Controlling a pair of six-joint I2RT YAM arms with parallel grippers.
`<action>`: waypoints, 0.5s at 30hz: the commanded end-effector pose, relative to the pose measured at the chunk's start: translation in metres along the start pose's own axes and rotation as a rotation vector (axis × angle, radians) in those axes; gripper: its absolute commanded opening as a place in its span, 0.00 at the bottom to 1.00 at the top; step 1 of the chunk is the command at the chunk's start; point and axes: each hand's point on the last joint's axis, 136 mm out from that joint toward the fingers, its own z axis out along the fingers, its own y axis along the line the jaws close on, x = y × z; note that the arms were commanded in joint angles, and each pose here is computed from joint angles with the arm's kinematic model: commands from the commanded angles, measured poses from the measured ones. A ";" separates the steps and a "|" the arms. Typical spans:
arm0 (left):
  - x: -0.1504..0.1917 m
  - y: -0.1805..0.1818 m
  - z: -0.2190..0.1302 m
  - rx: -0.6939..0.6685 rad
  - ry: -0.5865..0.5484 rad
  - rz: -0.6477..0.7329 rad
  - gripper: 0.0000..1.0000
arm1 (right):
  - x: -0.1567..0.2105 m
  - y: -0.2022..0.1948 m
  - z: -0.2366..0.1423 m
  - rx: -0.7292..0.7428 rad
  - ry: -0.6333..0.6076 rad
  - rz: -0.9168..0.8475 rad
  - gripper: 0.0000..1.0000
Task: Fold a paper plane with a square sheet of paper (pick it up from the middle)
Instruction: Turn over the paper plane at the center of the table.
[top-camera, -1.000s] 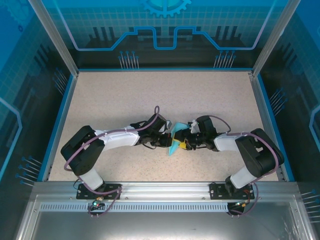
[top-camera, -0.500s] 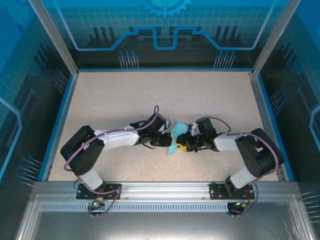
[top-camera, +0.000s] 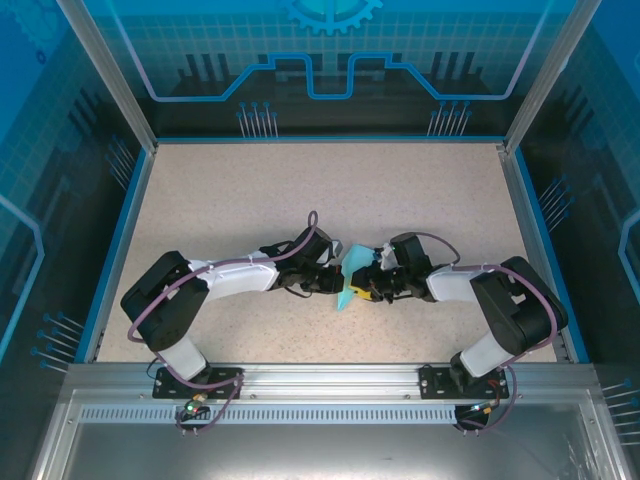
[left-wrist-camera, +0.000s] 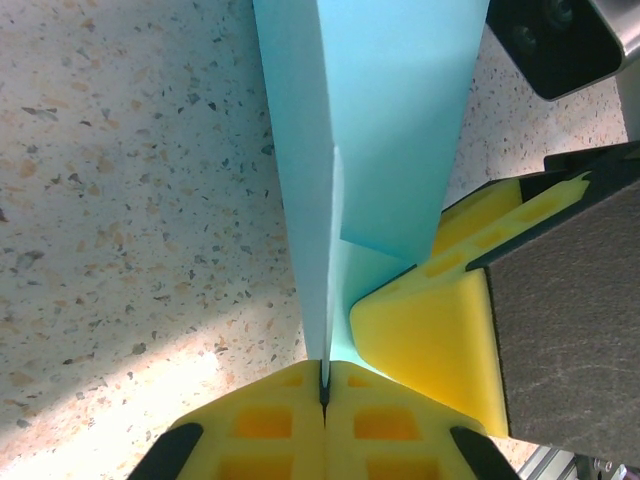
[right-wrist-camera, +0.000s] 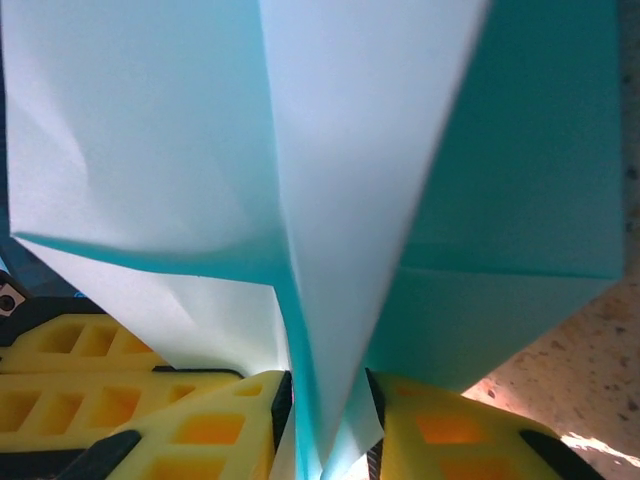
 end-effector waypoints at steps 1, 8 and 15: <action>-0.002 -0.004 -0.002 0.028 -0.001 -0.001 0.06 | -0.001 0.011 0.000 -0.010 -0.007 -0.025 0.25; -0.003 -0.004 -0.004 0.031 -0.007 0.002 0.10 | 0.001 0.007 0.000 0.021 -0.007 -0.034 0.18; -0.003 -0.009 -0.006 0.052 -0.008 -0.009 0.16 | -0.001 0.010 -0.002 0.032 -0.017 -0.048 0.11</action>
